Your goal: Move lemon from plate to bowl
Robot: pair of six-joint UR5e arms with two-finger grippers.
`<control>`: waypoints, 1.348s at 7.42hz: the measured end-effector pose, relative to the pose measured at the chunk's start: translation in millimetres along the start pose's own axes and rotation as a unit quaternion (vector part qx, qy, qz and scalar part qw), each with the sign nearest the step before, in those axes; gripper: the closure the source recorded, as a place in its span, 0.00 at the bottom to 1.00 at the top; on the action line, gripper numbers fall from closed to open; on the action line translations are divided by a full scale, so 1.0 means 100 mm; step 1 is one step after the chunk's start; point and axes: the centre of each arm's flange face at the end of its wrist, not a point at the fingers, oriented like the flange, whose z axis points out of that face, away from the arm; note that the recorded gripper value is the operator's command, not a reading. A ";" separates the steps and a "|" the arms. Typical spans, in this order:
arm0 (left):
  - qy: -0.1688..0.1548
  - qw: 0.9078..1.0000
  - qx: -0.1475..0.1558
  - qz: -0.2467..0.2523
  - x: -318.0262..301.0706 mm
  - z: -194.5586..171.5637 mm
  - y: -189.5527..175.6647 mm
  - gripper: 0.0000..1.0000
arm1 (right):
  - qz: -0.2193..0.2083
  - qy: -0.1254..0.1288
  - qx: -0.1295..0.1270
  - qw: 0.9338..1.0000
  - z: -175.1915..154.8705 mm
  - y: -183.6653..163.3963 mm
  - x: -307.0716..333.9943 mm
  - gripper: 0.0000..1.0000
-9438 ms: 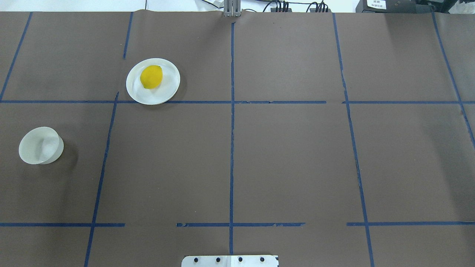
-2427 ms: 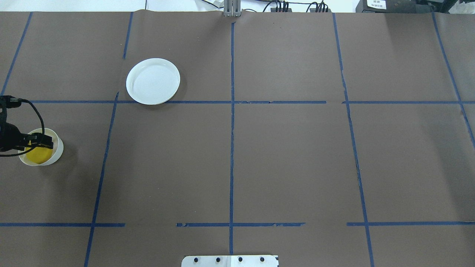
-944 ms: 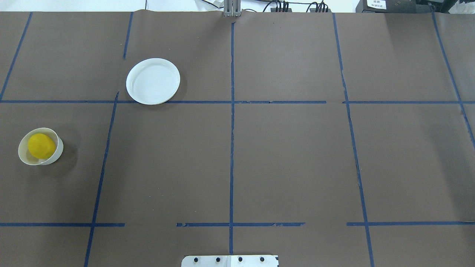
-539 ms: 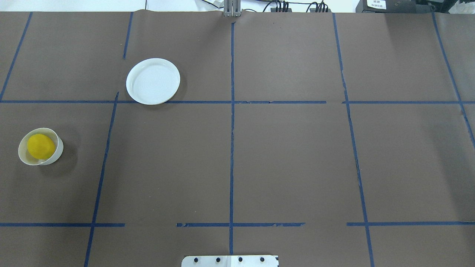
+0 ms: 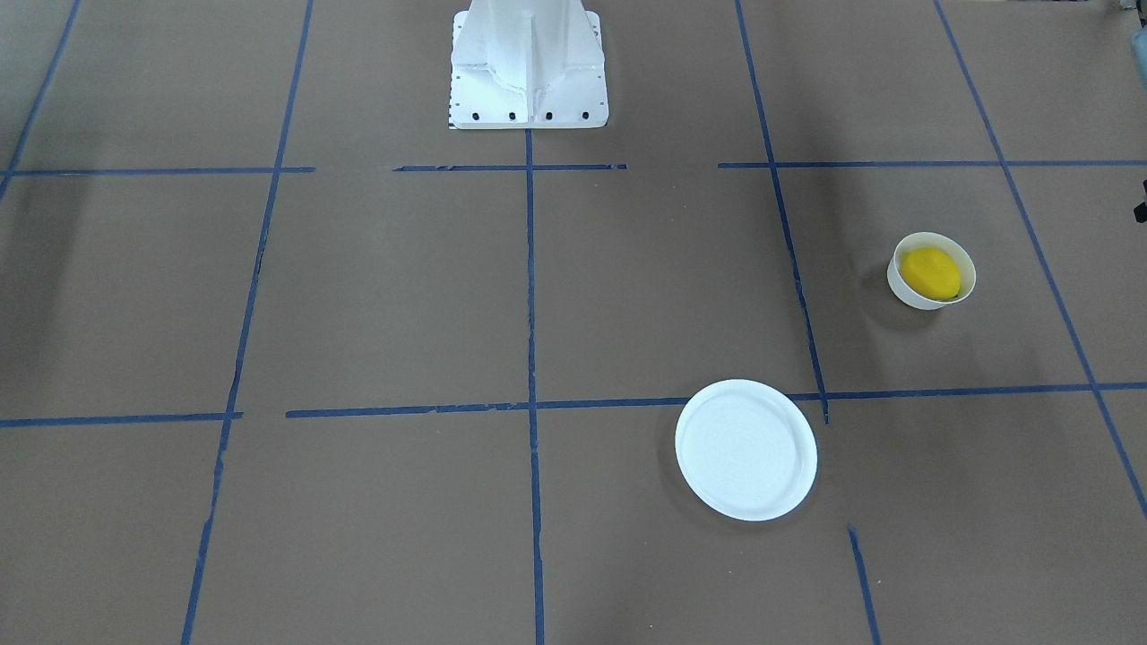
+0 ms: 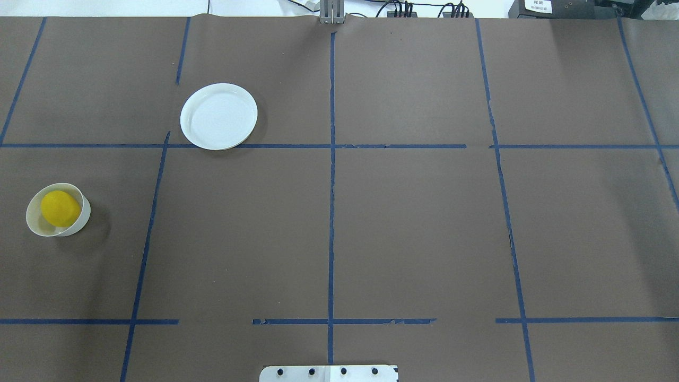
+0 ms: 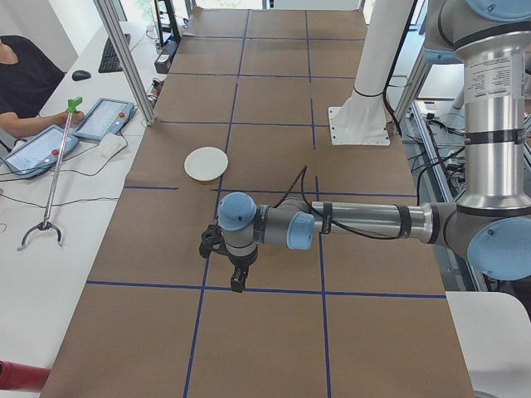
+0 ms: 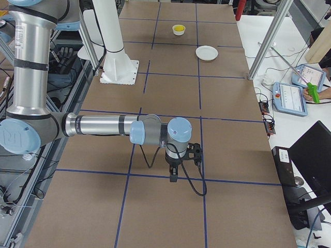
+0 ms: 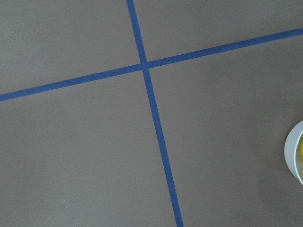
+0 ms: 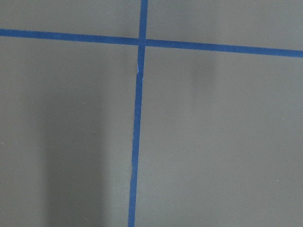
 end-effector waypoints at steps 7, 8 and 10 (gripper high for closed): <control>0.007 0.999 -0.032 -0.002 -0.26 -0.25 -0.07 0.00 | 0.000 0.000 0.000 1.000 0.00 0.00 0.00 0.00; 0.007 0.999 -0.032 -0.003 -0.27 -0.25 -0.05 0.00 | 0.000 0.000 0.000 1.000 0.00 0.00 0.00 0.00; 0.011 0.999 -0.031 -0.009 -0.31 -0.26 0.01 0.00 | 0.000 0.000 0.000 1.000 0.00 0.00 0.00 0.00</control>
